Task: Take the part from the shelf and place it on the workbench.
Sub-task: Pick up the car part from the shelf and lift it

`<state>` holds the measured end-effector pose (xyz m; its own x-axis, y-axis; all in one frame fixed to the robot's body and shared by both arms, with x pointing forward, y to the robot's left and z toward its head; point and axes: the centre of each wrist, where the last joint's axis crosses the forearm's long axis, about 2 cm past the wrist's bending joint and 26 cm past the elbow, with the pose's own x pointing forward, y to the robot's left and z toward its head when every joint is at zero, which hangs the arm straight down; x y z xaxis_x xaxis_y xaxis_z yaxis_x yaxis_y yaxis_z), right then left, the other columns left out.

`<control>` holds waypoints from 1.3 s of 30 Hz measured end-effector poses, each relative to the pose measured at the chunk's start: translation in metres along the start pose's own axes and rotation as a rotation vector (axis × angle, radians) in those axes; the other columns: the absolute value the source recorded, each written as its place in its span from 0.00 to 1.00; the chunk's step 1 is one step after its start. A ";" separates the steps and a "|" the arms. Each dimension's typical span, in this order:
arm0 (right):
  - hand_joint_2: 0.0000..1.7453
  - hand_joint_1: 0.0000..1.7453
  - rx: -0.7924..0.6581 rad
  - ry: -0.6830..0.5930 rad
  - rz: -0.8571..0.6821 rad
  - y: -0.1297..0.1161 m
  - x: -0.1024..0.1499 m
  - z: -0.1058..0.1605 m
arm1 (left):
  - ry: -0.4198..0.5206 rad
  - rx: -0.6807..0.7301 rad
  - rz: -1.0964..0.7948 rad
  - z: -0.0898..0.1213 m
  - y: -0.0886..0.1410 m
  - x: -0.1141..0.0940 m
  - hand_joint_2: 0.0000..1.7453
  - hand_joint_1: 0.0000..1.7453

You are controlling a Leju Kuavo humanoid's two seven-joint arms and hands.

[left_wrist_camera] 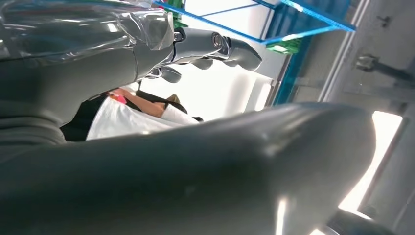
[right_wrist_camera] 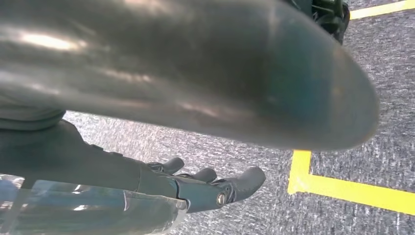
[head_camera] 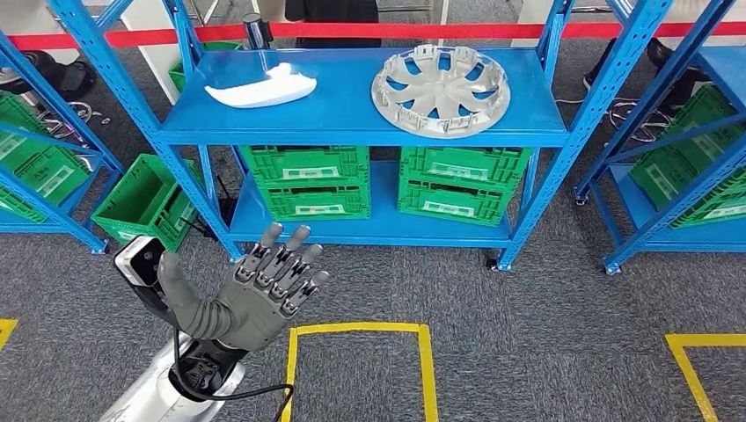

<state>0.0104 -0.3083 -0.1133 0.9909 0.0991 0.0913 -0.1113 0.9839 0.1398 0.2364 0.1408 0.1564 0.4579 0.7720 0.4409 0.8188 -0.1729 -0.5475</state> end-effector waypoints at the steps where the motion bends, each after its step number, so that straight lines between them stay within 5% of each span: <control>1: 0.00 0.00 0.000 0.003 0.000 0.000 -0.001 0.000 | 0.001 0.002 0.001 0.001 0.000 0.000 0.00 0.00; 39: 0.00 0.00 -0.054 -0.027 0.055 -0.011 0.017 0.002 | -0.044 -0.017 -0.068 0.014 -0.002 0.004 0.00 0.00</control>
<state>0.0282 -0.3180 -0.1118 0.9809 0.1495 0.1243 -0.1602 0.9838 0.0805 0.2324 0.1531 0.1493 0.3855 0.8083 0.4450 0.8537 -0.1293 -0.5045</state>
